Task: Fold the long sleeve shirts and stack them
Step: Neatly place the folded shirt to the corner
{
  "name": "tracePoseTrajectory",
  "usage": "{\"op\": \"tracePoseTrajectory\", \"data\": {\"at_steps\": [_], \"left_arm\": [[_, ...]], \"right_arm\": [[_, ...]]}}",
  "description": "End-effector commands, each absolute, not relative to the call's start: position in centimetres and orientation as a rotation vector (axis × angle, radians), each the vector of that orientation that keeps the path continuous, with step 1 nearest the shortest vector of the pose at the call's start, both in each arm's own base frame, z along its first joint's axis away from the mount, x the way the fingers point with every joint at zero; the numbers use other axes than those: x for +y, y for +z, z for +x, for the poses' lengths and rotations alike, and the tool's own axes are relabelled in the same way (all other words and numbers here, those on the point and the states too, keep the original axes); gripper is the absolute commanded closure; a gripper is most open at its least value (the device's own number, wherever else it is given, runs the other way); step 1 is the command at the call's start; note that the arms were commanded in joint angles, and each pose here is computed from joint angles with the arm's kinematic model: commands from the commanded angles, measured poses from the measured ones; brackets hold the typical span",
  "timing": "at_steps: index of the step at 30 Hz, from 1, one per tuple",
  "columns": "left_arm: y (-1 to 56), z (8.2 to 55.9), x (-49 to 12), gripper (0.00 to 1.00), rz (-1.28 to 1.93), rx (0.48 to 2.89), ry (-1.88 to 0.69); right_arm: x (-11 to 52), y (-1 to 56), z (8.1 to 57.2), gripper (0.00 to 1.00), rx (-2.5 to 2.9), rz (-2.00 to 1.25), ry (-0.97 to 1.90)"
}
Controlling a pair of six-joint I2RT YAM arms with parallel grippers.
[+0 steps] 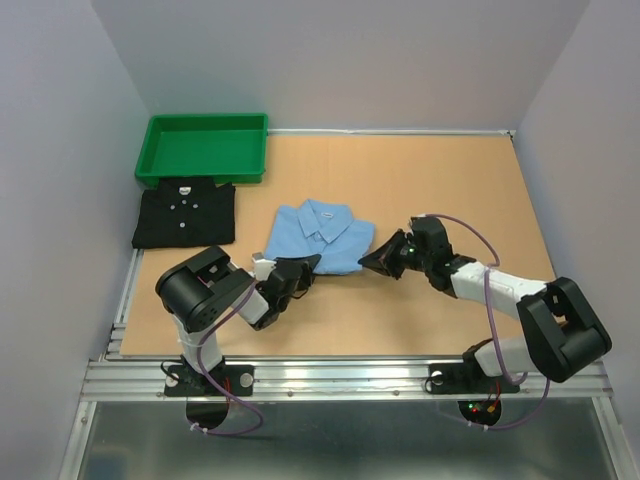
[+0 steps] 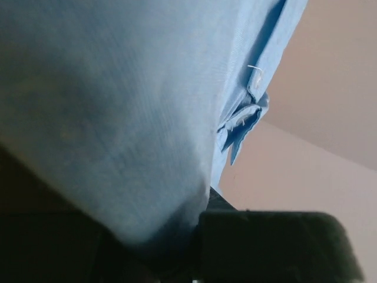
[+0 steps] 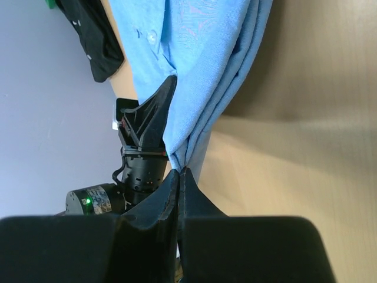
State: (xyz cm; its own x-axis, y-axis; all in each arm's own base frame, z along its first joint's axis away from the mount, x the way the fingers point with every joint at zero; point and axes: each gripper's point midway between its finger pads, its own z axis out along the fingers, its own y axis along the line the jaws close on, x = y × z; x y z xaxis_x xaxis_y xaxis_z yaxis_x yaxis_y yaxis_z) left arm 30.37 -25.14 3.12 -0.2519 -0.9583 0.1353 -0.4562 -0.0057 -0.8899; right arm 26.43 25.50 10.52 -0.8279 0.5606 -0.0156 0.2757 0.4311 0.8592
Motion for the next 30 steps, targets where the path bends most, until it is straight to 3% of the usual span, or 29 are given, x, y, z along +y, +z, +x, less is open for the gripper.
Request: {"op": "tracePoseTrajectory", "data": {"at_steps": [1, 3, 4, 5, 6, 8, 12, 20, 30], "left_arm": [[3.0, 30.9, -23.6, 1.00, -1.424, 1.716, -1.148], [3.4, 30.9, -23.4, 1.00, -1.389, 1.722, -1.133], [3.6, 30.8, -23.3, 1.00, -1.353, 1.739, -1.112], [3.7, 30.7, -23.2, 1.00, -1.333, 1.746, -1.102], [4.4, 30.7, -23.3, 1.00, -1.307, 1.746, -1.107], [4.2, 30.5, -22.9, 1.00, -1.247, 1.788, -1.052], [4.8, 30.0, -22.1, 1.00, -1.171, 1.826, -0.980], [6.1, 29.9, -22.0, 1.00, -0.942, 1.937, -0.886], [9.3, 29.1, -17.8, 1.00, -0.974, 1.850, -0.789]], "right_arm": [[26.0, 12.9, 26.3, 0.95, 2.342, 0.609, 1.389], [25.8, 12.9, 26.2, 0.83, 2.343, 0.582, 1.374], [25.7, 13.3, 26.1, 0.67, 2.329, 0.544, 1.371], [25.6, 13.4, 26.1, 0.57, 2.323, 0.526, 1.364], [25.4, 13.8, 26.0, 0.39, 2.305, 0.488, 1.351], [25.0, 14.3, 26.2, 0.25, 2.278, 0.447, 1.312], [23.6, 15.0, 26.6, 0.07, 2.255, 0.382, 1.177], [22.0, 17.1, 26.7, 0.01, 2.154, 0.330, 1.104], [21.3, 17.4, 26.0, 0.01, 2.120, 0.332, 1.104]]}}
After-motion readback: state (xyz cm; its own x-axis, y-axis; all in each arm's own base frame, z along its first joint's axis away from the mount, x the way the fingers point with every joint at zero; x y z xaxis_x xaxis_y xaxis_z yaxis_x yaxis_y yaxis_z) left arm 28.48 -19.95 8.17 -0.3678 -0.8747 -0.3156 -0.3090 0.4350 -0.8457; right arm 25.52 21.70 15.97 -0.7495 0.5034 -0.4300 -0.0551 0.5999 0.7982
